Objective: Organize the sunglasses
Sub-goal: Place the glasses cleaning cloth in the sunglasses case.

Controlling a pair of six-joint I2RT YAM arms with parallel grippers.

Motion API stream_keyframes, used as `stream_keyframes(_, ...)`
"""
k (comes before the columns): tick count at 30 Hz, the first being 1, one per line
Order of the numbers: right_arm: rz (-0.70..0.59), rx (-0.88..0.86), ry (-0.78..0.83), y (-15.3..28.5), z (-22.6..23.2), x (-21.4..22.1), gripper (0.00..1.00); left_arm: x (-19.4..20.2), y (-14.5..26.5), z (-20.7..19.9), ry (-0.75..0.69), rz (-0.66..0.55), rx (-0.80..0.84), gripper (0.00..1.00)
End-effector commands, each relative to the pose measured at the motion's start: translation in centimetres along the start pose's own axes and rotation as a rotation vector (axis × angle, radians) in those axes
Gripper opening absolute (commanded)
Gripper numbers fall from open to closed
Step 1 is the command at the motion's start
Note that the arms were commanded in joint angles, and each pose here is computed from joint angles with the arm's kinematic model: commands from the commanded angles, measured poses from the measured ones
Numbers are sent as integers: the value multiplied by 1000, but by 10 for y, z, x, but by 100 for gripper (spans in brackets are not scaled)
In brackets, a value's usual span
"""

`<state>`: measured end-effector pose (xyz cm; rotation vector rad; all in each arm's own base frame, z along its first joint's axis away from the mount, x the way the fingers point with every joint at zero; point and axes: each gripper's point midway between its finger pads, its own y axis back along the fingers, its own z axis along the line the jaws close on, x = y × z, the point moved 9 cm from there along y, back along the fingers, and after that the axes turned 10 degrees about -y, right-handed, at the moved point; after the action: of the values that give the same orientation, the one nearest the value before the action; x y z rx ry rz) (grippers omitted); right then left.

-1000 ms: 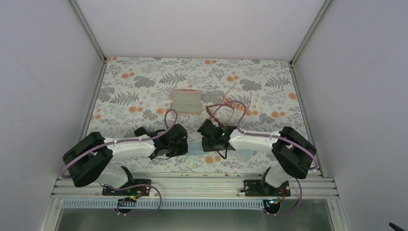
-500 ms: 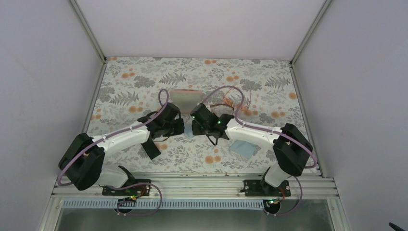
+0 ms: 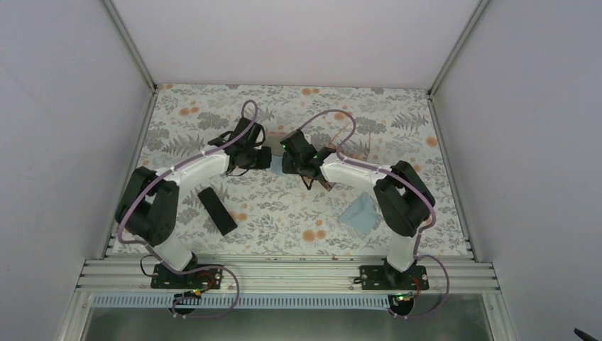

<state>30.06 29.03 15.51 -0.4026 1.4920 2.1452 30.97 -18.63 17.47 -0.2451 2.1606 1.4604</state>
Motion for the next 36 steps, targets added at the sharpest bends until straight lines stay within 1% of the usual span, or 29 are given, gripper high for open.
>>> stream_keyframes(1,-80,-17,-23,-5,9,-22,4,-11,-10,11,-72,46,-9,2)
stream_keyframes(13,-75,-7,-50,-33,12,-34,4,-34,-32,33,-79,69,-58,2)
stream_keyframes(36,-57,46,-64,-62,-5,-34,4,-44,-59,50,-70,110,-118,2)
